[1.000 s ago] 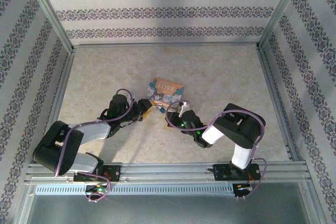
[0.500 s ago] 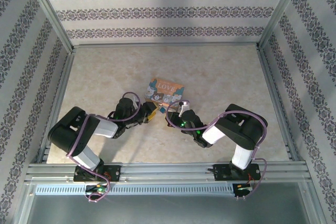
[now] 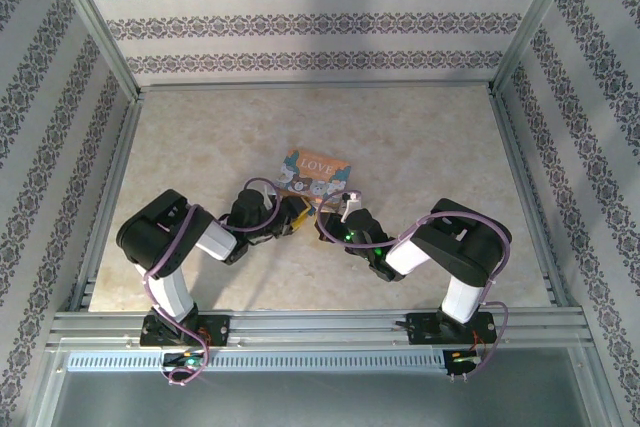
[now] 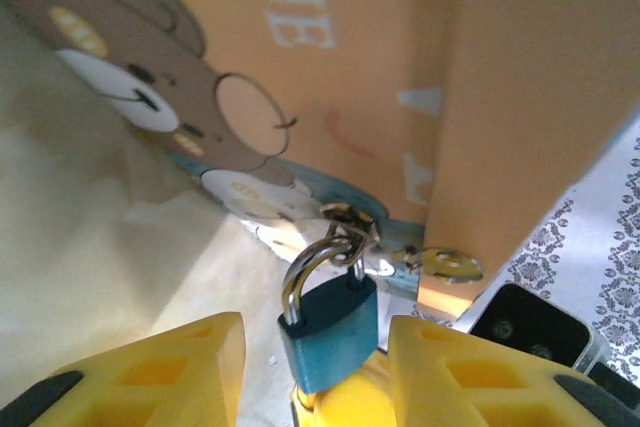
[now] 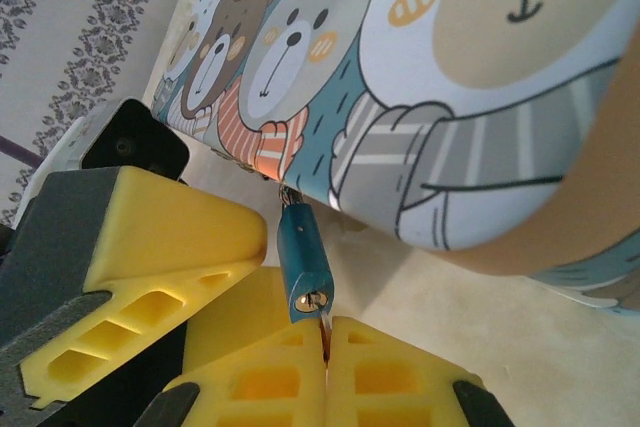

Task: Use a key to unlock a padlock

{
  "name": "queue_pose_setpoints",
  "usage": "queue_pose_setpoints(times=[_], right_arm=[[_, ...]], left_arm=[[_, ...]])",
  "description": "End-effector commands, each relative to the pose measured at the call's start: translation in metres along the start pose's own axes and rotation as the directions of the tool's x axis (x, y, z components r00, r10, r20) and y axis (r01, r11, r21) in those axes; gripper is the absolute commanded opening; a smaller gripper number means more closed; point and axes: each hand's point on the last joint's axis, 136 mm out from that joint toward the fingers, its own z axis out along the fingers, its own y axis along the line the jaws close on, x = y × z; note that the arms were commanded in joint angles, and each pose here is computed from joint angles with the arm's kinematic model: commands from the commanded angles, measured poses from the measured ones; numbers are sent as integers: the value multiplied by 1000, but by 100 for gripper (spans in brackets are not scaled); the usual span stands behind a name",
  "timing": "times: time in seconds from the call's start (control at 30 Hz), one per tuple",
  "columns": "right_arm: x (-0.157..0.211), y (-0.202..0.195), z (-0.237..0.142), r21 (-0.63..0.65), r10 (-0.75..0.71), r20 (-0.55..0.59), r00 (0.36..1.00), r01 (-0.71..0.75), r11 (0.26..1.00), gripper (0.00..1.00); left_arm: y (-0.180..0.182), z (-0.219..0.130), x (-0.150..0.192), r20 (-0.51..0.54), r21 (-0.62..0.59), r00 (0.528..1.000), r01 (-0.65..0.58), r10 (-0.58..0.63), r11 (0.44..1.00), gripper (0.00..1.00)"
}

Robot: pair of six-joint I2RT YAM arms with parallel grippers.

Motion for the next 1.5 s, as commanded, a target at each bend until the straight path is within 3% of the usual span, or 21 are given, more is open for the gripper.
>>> queue_pose_setpoints(times=[0.0, 0.33, 0.97, 1.13, 1.47], right_arm=[[-10, 21, 2, -62, 65, 31, 997, -63, 996, 0], [-4, 16, 3, -57, 196, 9, 981, -195, 979, 0], [-8, 31, 3, -111, 289, -8, 957, -288, 951, 0], [-10, 28, -1, -106, 292, 7, 956, -290, 951, 10], [-19, 18, -19, -64, 253, 75, 965, -248, 967, 30]], left_arm=[[-18, 7, -3, 25, 67, 999, -23, 21, 998, 40], [-16, 9, -5, 48, 68, 999, -14, 11, 998, 33], [-19, 9, -5, 57, 61, 998, -27, 24, 998, 24], [-22, 5, -5, 69, 42, 997, -44, 41, 998, 17], [-32, 1, -6, 76, 36, 995, -68, 65, 997, 14]])
